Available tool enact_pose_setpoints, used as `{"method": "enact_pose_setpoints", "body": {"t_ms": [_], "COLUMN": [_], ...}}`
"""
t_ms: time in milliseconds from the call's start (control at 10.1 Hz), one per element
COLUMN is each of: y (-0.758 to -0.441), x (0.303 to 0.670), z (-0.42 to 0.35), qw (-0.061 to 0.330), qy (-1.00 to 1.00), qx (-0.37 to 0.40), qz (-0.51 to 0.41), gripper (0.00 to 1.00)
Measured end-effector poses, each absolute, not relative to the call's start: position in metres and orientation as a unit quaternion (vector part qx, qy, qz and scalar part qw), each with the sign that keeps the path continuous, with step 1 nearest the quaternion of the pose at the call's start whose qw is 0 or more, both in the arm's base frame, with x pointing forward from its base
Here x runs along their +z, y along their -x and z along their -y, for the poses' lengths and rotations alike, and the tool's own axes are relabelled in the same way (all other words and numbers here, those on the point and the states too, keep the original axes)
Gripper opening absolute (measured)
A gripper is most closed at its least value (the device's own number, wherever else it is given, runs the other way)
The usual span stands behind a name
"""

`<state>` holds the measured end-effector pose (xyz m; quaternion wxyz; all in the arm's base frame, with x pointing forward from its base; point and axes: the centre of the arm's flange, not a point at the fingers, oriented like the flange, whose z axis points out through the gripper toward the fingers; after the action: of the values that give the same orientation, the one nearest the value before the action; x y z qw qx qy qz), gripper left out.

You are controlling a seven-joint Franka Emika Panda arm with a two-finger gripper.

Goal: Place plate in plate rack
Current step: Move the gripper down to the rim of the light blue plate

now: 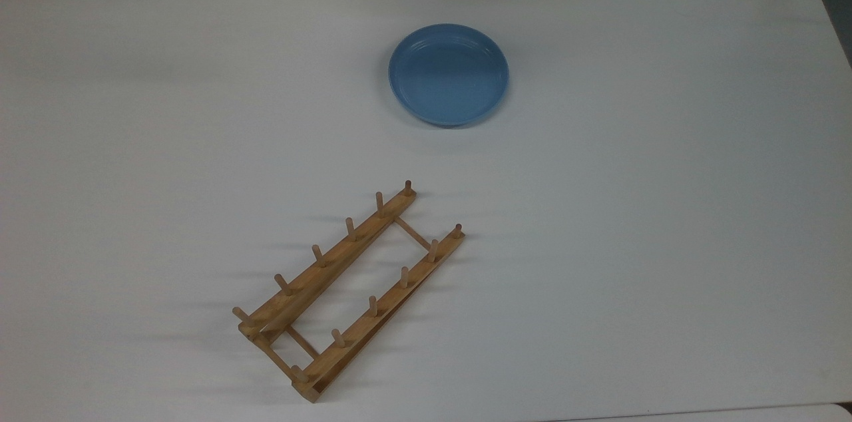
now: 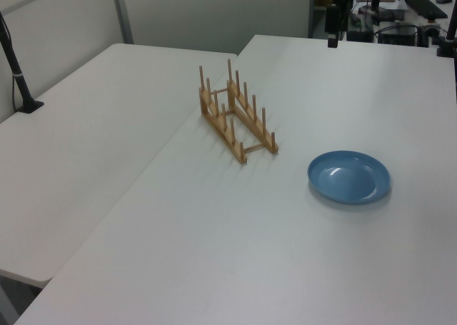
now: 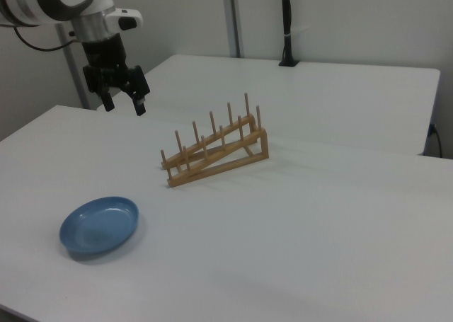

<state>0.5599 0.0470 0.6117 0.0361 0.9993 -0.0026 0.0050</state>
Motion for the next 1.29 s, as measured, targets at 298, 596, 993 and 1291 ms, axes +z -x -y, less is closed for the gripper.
{"method": "enact_pose_setpoints", "body": {"t_ms": [298, 596, 993, 1291], "y": [-0.56, -0.56, -0.559, -0.556], "x": [0.611, 0.611, 0.591, 0.512], "z": [-0.047, -0.047, -0.04, -0.032], "qw": [0.036, 0.036, 0.037, 0.029], "qy": [-0.999, -0.999, -0.996, -0.981], "qx": [0.005, 0.005, -0.02, -0.064], "qz": [0.003, 0.003, -0.075, -0.181], "gripper": [1.0, 1.0, 1.0, 1.0]}}
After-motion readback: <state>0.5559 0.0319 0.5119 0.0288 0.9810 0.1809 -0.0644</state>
